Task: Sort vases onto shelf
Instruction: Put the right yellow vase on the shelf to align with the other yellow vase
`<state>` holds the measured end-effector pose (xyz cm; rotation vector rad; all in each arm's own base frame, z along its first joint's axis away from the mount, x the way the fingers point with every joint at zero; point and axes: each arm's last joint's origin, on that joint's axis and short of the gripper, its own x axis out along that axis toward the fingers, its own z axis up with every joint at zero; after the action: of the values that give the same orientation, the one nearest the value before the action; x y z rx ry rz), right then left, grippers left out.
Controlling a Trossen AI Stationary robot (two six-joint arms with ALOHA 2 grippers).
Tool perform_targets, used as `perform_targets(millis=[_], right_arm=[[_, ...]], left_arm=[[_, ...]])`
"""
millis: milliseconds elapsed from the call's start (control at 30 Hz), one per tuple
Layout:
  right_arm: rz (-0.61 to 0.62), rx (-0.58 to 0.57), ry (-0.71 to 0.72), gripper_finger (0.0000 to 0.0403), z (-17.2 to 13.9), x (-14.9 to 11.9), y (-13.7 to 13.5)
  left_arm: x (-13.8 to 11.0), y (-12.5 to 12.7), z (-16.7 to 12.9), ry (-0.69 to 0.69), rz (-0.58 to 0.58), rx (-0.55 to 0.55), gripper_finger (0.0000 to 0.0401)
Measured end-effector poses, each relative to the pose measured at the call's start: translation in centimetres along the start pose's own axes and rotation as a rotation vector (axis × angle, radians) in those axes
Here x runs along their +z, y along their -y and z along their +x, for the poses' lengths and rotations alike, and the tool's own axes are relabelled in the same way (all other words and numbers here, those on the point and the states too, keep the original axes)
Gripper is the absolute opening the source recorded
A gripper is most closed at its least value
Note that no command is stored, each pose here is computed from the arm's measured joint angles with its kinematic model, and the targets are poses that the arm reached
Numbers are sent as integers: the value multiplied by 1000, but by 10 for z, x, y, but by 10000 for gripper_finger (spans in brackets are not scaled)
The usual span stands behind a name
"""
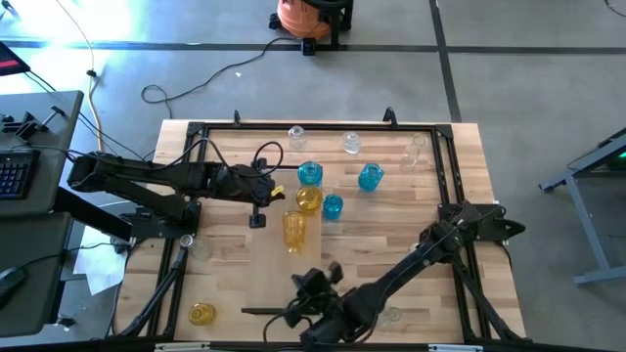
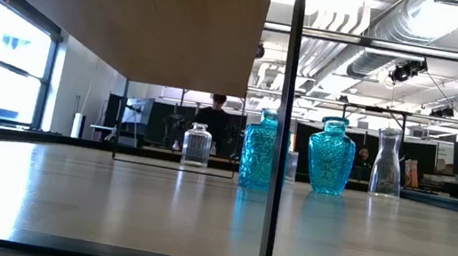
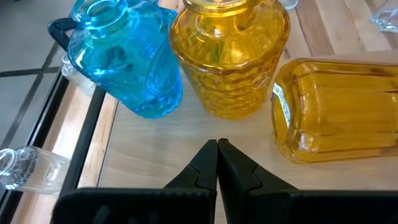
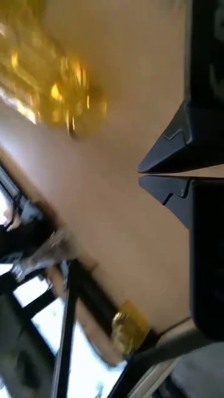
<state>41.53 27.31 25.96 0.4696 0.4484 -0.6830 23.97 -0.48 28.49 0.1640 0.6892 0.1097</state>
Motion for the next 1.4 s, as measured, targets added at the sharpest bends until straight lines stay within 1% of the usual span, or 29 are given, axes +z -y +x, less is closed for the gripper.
perform_targets(millis=[133,300,467,600,733,867,967,1167,1400], right_arm=[[-70,-57,-52,0,3,-5,8],[-137,-42,-149,0,11,0,9],[-213,-55,-167,1,24,8,13],[-245,-58,-210,13,31,15,16],[-253,-68,-199,39,32,17,17],[-233,-72,-195,72,33,17,17],[-223,-73,-178,89,33,18,17],[-205,-63,-147,94,28,26,15],[-233,-90,-152,94,22,32,21]], left_arm=[[0,0,0,0,-7,0,0],[0,0,0,3,-8,0,0],[1,0,0,7,-10,-3,0],[1,-1,0,7,-13,1,0],[0,-4,1,4,-20,10,0],[0,-6,1,5,-30,-18,0],[0,-8,1,5,-34,-25,0],[0,-8,2,5,-37,-27,0],[0,-8,2,7,-60,-49,0]])
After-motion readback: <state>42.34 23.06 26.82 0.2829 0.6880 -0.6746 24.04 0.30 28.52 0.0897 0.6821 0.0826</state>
